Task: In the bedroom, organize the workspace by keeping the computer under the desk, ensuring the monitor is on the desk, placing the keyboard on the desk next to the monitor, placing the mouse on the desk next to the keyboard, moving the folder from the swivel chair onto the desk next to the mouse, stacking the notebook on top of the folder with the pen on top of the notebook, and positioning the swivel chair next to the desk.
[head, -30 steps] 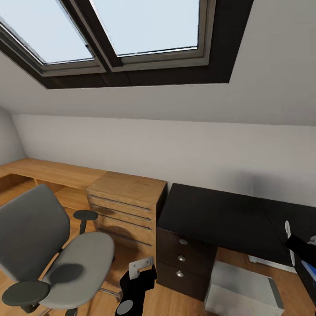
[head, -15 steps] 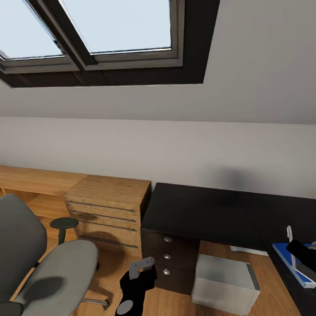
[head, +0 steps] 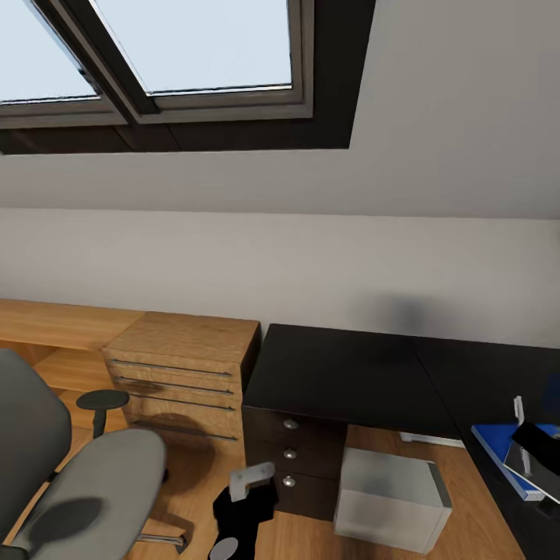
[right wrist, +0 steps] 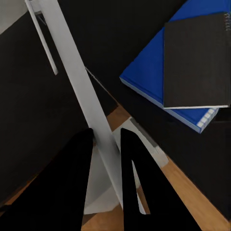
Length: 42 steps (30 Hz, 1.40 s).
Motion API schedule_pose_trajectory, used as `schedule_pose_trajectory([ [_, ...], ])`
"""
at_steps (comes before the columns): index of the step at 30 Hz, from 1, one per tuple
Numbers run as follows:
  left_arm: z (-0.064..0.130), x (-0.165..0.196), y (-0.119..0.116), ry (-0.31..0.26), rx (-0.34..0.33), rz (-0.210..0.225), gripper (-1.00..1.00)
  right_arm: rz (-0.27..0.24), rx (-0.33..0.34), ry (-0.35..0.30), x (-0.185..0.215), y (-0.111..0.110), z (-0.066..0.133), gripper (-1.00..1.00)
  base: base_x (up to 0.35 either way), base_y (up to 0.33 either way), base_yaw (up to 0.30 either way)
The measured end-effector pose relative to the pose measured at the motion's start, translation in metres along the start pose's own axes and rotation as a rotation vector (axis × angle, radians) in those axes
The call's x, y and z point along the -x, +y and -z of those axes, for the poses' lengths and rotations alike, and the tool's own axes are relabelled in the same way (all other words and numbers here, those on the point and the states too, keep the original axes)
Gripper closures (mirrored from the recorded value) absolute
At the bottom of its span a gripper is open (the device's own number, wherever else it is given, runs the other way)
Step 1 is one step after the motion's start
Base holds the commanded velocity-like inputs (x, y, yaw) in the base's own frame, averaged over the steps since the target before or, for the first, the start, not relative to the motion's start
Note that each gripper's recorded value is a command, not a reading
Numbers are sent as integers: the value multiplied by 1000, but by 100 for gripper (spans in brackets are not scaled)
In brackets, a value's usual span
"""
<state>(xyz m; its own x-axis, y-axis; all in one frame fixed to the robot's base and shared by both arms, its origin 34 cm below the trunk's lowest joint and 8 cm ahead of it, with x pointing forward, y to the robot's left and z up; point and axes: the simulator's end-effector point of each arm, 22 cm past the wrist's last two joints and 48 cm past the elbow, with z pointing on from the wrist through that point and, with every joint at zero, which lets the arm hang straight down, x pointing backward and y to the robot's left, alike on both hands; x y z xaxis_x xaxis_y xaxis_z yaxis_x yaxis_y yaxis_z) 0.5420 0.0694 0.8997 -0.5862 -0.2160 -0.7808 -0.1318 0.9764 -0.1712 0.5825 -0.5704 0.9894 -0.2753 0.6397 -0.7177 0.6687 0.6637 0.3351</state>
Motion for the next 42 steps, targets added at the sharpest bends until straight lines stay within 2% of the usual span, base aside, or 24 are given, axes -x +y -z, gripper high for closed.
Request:
schedule_pose_trajectory([
  [3,-4,-7,8,11,20,-14,-100,5,-3,-32,9,-2,0,100,0,0,-1],
  [5,-13,-19,23,29,61,-42,-100,8,-6,-55,15,-3,1,100,0,0,0],
  [6,-18,-32,35,46,91,-70,-100,10,-8,-67,19,-3,2,100,0,0,0],
  [8,-21,-46,44,64,112,-106,-100,16,-16,-76,22,-5,2,100,0,0,0],
  [10,-23,-63,53,72,130,-147,-100,42,-47,-88,30,-15,3,100,0,0,0],
  [12,-23,-72,56,56,134,-158,-100,81,-82,-93,36,-23,3,100,0,0,0],
  [16,-20,-80,55,15,119,-156,-100,175,-151,-57,32,-36,-8,100,0,0,0],
  [20,-20,-84,58,4,120,-160,-100,209,-197,-2,20,-53,-23,100,0,0,0],
  [23,-22,-88,62,3,129,-170,-100,226,-219,-1,16,-66,-35,100,0,0,0],
  [28,-23,-92,67,6,140,-180,-100,232,-227,13,5,-73,-45,100,0,0,0],
  [36,-24,-93,69,7,145,-185,-100,234,-231,9,6,-78,-47,100,19,0,0],
  [42,-22,-95,68,8,140,-196,-100,233,-231,8,6,-78,-46,100,225,0,0],
])
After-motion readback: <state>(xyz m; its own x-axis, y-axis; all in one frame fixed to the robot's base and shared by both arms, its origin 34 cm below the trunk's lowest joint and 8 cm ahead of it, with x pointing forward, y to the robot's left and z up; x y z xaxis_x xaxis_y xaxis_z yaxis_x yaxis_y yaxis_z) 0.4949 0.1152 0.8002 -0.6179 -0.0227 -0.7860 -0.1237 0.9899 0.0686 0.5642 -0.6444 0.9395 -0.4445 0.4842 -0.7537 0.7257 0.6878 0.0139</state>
